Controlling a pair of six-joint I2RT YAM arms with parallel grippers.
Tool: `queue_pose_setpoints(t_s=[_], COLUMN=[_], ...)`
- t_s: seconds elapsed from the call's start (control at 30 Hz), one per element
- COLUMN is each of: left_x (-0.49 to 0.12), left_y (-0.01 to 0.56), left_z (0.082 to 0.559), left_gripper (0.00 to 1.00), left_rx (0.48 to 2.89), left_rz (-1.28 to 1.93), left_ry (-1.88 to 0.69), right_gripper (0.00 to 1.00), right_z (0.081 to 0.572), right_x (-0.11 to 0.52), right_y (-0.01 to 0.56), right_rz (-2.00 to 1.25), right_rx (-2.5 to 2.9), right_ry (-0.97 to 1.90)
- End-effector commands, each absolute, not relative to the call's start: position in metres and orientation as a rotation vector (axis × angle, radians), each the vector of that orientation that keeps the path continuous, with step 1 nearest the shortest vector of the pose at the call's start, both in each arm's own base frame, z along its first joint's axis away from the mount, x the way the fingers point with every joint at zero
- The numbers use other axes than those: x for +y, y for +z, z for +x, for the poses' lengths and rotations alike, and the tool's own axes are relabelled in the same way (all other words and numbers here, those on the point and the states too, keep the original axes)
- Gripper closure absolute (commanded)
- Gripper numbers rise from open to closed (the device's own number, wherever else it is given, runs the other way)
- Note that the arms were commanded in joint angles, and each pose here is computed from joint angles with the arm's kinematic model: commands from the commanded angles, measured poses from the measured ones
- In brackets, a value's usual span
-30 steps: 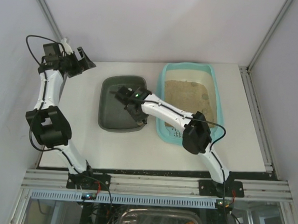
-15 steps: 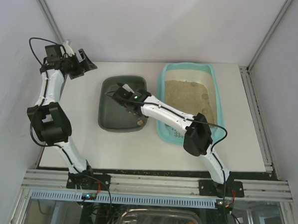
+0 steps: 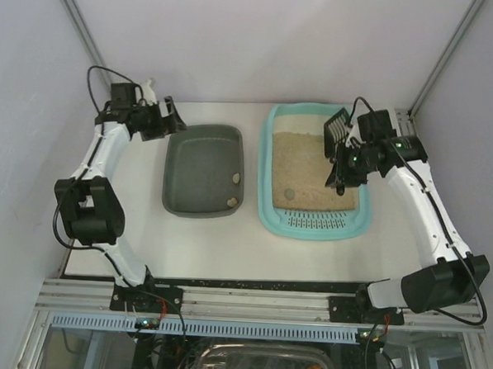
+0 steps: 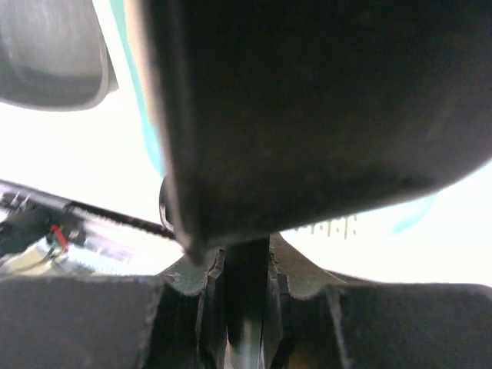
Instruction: Clean the litter box
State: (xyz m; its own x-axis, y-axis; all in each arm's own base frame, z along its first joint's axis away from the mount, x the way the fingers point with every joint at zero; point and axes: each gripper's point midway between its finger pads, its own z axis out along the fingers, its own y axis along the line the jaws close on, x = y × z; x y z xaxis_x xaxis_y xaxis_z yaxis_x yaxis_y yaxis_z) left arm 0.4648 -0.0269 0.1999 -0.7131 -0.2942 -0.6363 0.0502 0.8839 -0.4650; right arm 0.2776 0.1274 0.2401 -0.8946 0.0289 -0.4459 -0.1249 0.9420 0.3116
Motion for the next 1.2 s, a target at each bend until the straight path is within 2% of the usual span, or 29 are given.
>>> queue_pose_setpoints(t_s=[0.0,0.17,0.3,0.4,0.6,0.8,1.17], left_x=[-0.073,-0.104,-0.117,-0.119,-0.117,-0.117,-0.102], left_y=[0.222,0.212,0.204,0.201,0.195,0.181,0.169], left_z=[0.449,0.438,0.432,0.431,0.431,0.429,0.431], left_gripper=[0.0,0.0,0.0,0.0,0.0,0.0,0.0], left_rx=[2.25,2.278,2.303,2.319,2.328,2.357,2.394], left_rz=[0.013,0.027,0.036,0.038,0.064,0.041,0.023], left_ry=[-0.556,-0.595,-0.624,-0.629,-0.608,-0.612,-0.549], right_gripper=[1.0,1.0,1.0,1.0,1.0,1.0,1.0], right_z=[0.236,0.211,0.199,0.201,0.204,0.202,0.237], right_x=[0.16,0.172,0.168,0.157,0.165,0.18,0.196], right_y=[0.208,0.194,0.194,0.196,0.195,0.172,0.145], right_rz=[0.006,0.233,0.441,0.62,0.931,0.941,0.963], right_rx=[2.84,3.093,3.259,3.342,3.366,3.508,3.572], right_ry=[0.797,0.922,0.875,0.745,0.876,0.892,0.968])
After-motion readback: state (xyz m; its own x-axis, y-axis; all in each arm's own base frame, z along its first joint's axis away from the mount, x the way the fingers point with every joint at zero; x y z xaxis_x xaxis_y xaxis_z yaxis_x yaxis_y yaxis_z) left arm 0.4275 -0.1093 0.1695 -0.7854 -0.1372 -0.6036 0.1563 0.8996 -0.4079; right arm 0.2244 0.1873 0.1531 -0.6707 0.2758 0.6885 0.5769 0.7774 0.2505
